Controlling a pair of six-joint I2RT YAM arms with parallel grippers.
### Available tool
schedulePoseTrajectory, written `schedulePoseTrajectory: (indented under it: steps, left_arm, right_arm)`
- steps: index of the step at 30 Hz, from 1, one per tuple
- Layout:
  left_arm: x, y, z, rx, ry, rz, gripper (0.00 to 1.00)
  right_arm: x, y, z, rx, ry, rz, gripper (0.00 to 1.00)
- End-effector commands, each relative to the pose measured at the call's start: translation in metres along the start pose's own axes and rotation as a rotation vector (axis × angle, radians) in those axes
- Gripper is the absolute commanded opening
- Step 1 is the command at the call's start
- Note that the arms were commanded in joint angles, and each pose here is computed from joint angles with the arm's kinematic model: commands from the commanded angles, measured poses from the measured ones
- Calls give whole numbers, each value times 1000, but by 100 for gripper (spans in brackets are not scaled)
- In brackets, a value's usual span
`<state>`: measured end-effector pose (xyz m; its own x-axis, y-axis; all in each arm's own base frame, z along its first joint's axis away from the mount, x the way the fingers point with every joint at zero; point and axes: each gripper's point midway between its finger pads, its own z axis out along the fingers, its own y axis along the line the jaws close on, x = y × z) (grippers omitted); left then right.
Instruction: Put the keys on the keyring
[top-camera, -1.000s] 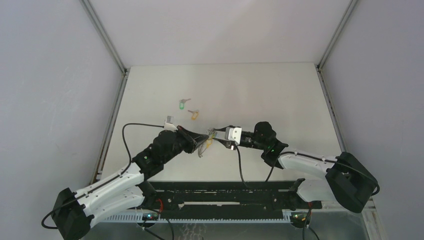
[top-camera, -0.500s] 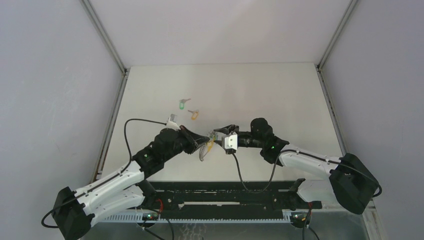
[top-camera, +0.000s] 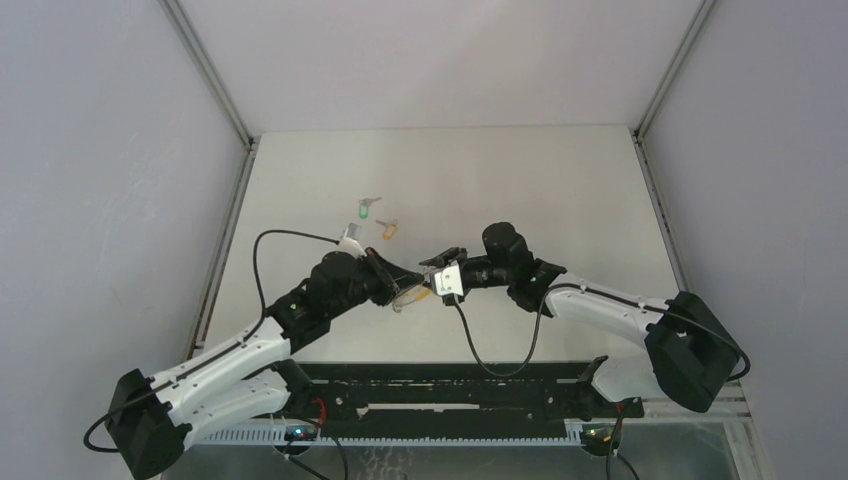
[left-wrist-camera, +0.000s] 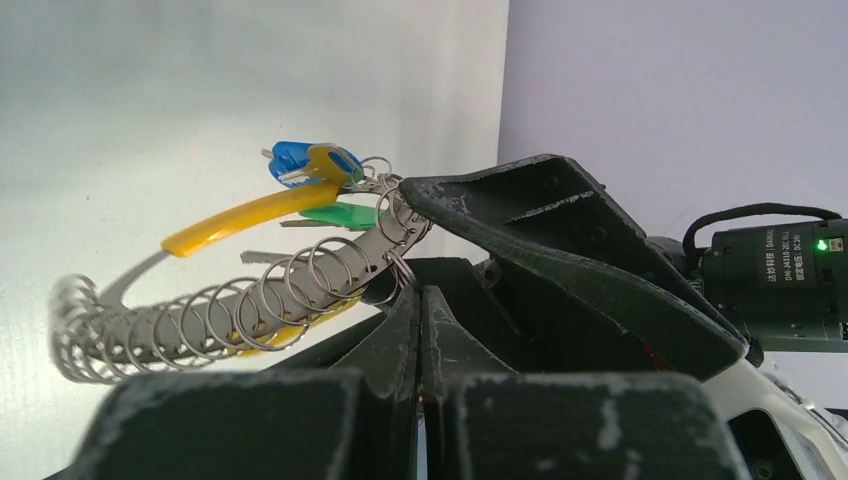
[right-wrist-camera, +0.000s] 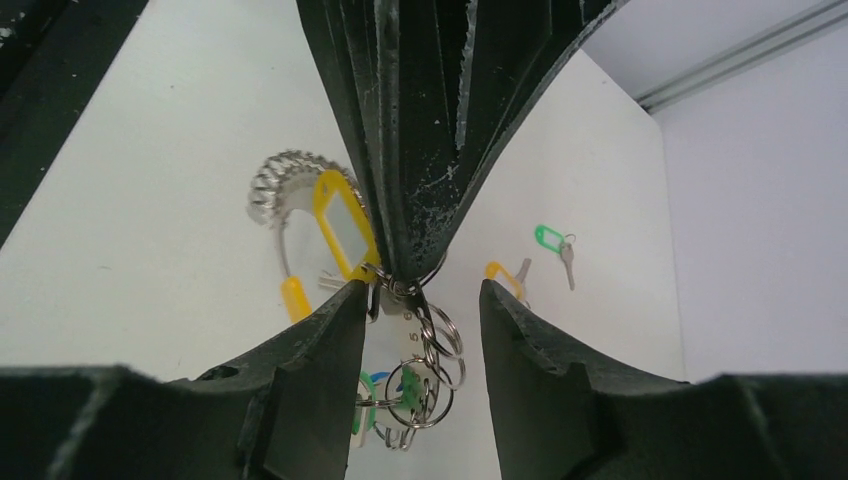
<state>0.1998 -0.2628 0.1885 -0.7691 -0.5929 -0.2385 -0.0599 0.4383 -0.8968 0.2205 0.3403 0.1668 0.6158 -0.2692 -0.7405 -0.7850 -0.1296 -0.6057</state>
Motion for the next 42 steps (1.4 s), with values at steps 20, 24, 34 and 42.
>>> schedulePoseTrajectory:
  steps: [20, 24, 34, 42]
  left_arm:
    - [-5, -49, -6, 173, 2, -10, 0]
    - [-8, -48, -9, 172, -9, 12, 1]
    - [-48, -68, -57, 203, -205, 462, 55]
    - [-21, -85, -73, 367, -62, 1059, 74]
  right_arm:
    - [-22, -5, 1, -38, -91, 45, 2]
    - [-26, -5, -6, -45, -107, 60, 0]
    - [-39, 2, -26, -91, -152, 87, 0]
    - [-61, 3, -39, -154, -203, 64, 0]
